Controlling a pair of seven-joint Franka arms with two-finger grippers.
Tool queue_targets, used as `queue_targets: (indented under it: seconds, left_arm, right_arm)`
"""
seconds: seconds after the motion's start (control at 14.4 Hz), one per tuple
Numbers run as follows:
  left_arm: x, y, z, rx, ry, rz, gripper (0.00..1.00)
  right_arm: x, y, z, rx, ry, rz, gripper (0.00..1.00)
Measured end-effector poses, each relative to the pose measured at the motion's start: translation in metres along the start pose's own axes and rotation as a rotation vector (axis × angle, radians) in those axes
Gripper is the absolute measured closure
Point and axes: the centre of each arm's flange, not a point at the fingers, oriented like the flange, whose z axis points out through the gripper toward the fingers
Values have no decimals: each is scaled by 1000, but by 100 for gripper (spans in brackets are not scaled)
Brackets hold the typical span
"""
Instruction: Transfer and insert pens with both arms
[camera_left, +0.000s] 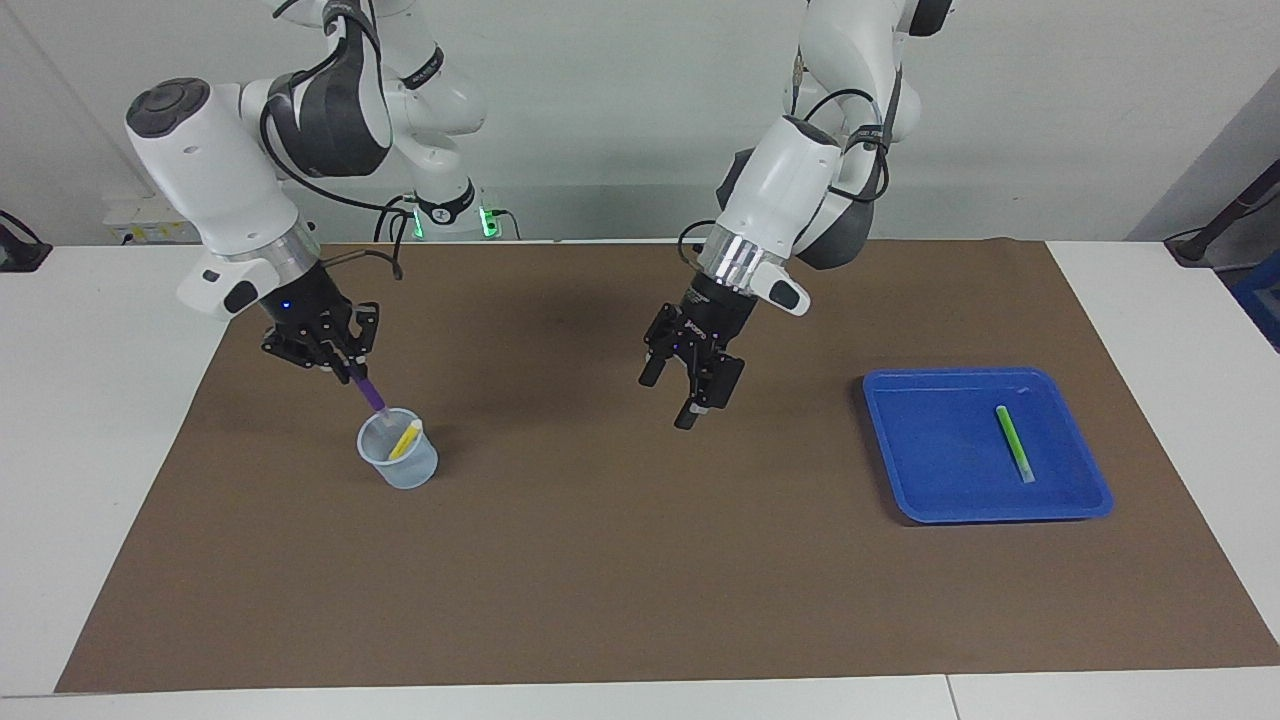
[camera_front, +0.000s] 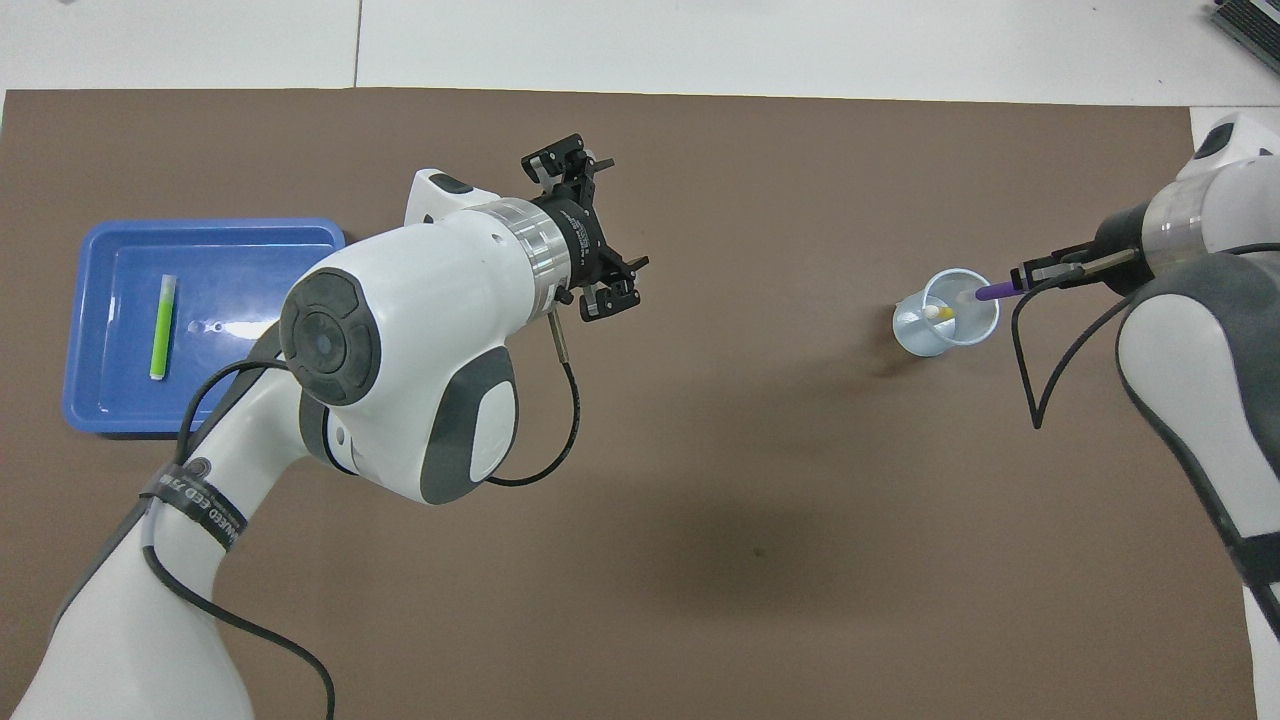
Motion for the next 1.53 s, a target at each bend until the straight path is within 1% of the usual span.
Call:
queue_targets:
  seconds: [0.14, 0.28, 0.35, 0.49, 0.56, 0.62, 0.76, 0.83, 0.9, 1.04, 1.18, 1.25, 1.39, 1.53]
  left_arm:
    - [25, 15, -4, 37, 48, 80, 0]
    - [58, 35, -13, 79, 95, 160, 0]
    - [74, 45, -18, 100, 113, 213, 0]
    - [101, 57, -27, 151, 136, 328, 0]
    - [110, 60, -31, 176, 141, 386, 0]
    - [118, 63, -34, 200, 143, 447, 0]
    - [131, 66, -39, 241, 139, 563, 0]
    - [137, 67, -40, 261, 136, 623, 0]
    - [146, 70, -43, 279, 132, 684, 0]
    - [174, 82, -54, 310, 128, 792, 0]
    - [206, 95, -67, 343, 133, 900, 0]
    - [220, 100, -73, 363, 151, 964, 0]
    - [237, 106, -80, 405, 195, 1103, 0]
    - [250, 111, -87, 438, 220, 1223, 0]
  right_arm:
    - [3, 4, 17, -1, -5, 2, 82]
    - [5, 8, 36, -22, -20, -9, 82]
    - [5, 10, 45, -30, -31, -14, 82]
    - [5, 12, 58, -34, -28, -15, 81]
    - [5, 12, 63, -33, -27, -15, 76]
    - [5, 13, 65, -33, -28, -13, 67]
    - [6, 13, 63, -34, -25, -11, 42]
    - [6, 13, 60, -36, -21, -10, 33]
    - [6, 14, 53, -39, -13, -7, 20]
    - [2, 27, 26, -54, 19, 18, 0]
    - [-9, 45, -8, -70, 39, 53, 0]
    - [-16, 45, -26, -73, 35, 60, 0]
    - [-29, 34, -61, -78, 25, 55, 0]
    - [-42, 29, -83, -82, 17, 57, 0]
